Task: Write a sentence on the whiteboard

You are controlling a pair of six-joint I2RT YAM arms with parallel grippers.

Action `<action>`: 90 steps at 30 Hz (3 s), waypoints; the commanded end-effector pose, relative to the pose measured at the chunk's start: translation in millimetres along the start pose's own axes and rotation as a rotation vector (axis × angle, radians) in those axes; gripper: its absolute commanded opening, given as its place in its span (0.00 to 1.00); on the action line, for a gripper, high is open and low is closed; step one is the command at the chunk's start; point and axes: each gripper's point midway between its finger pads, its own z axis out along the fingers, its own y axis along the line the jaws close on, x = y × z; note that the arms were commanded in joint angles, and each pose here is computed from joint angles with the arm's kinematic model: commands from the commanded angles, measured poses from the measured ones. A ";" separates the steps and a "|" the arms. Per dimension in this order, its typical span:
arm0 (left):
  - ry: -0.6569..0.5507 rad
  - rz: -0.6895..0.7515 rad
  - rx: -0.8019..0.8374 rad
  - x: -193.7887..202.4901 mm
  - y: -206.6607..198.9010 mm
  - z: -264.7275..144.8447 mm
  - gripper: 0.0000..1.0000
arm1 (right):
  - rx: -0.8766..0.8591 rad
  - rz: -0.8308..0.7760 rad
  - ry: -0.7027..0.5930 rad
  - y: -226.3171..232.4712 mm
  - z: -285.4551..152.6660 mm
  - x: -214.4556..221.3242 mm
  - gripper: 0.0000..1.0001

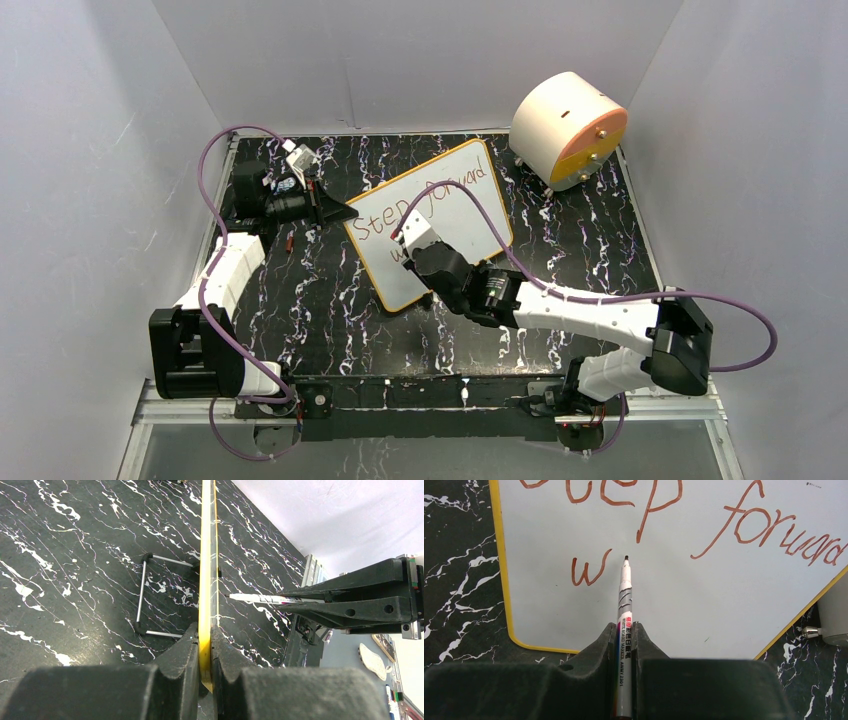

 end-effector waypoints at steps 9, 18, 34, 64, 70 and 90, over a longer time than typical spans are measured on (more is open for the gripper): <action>0.029 0.008 0.030 7.9 -7.3 1.8 0.00 | -0.009 0.033 -0.027 5.5 10.4 -10.2 0.00; 0.030 0.007 0.034 8.4 -7.7 1.9 0.00 | -0.018 0.021 0.014 8.7 16.0 0.6 0.00; 0.028 0.008 0.024 7.7 -6.2 1.7 0.00 | -0.035 0.050 0.006 0.7 -1.8 0.3 0.00; 0.030 0.004 0.030 8.1 -6.6 2.1 0.00 | -0.045 0.003 0.099 11.7 13.1 20.6 0.00; 0.029 0.005 0.030 7.8 -6.7 1.9 0.00 | -0.085 -0.004 0.150 18.1 9.1 30.8 0.00; 0.030 0.004 0.031 8.4 -7.0 2.1 0.00 | -0.021 0.075 0.031 -5.2 -3.1 6.4 0.00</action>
